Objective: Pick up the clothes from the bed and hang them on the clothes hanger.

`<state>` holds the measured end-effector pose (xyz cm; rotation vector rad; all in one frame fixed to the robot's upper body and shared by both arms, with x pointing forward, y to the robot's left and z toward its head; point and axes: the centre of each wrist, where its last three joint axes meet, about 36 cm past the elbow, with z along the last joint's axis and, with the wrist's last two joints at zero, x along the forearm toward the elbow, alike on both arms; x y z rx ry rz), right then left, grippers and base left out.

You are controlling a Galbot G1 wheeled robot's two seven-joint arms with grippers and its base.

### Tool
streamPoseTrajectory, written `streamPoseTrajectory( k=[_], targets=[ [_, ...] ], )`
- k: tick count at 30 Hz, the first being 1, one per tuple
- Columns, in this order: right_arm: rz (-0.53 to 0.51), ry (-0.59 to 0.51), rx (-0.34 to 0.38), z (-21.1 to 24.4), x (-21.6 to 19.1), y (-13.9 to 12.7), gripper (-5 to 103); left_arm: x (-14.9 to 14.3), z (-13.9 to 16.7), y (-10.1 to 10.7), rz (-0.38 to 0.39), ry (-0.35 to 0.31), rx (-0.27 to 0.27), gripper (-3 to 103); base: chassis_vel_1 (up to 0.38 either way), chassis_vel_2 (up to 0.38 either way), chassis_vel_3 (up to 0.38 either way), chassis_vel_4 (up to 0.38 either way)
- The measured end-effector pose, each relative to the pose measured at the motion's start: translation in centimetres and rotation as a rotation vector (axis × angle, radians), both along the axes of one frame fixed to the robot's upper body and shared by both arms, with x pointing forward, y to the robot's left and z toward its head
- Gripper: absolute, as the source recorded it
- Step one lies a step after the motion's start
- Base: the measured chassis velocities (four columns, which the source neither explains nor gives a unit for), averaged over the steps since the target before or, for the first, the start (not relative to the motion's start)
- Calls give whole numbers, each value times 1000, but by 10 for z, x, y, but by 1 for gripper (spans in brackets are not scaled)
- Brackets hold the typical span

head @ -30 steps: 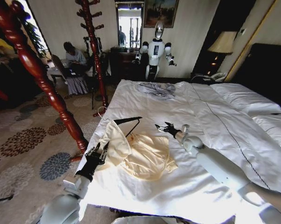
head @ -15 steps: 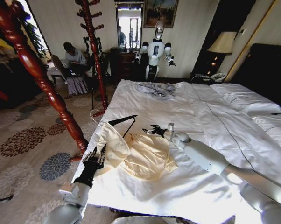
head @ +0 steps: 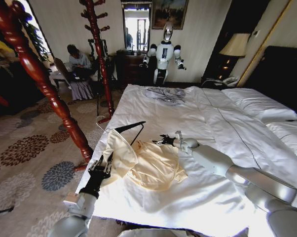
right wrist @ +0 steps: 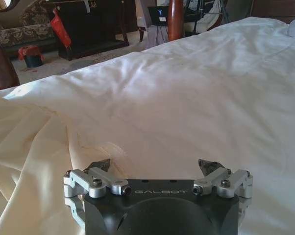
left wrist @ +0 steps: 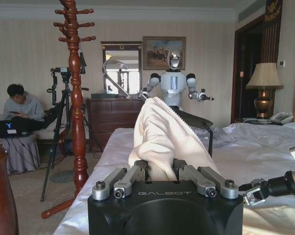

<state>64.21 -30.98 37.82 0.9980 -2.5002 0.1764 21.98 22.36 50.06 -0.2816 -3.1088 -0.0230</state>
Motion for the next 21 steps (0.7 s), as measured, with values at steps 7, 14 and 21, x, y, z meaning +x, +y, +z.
streamPoseTrajectory(
  k=[7, 14, 21],
  targets=[
    [70, 9, 23, 3, -3, 12, 85, 3, -1, 1, -4, -6, 9, 23, 0, 0, 0, 0],
    [126, 30, 6, -2, -3, 14, 83, 6, 0, 2, -12, -18, 20, 23, 0, 0, 0, 0],
    [125, 30, 6, -4, -3, 13, 68, 6, 0, 3, -13, -18, 24, 23, 0, 0, 0, 0]
  ],
)
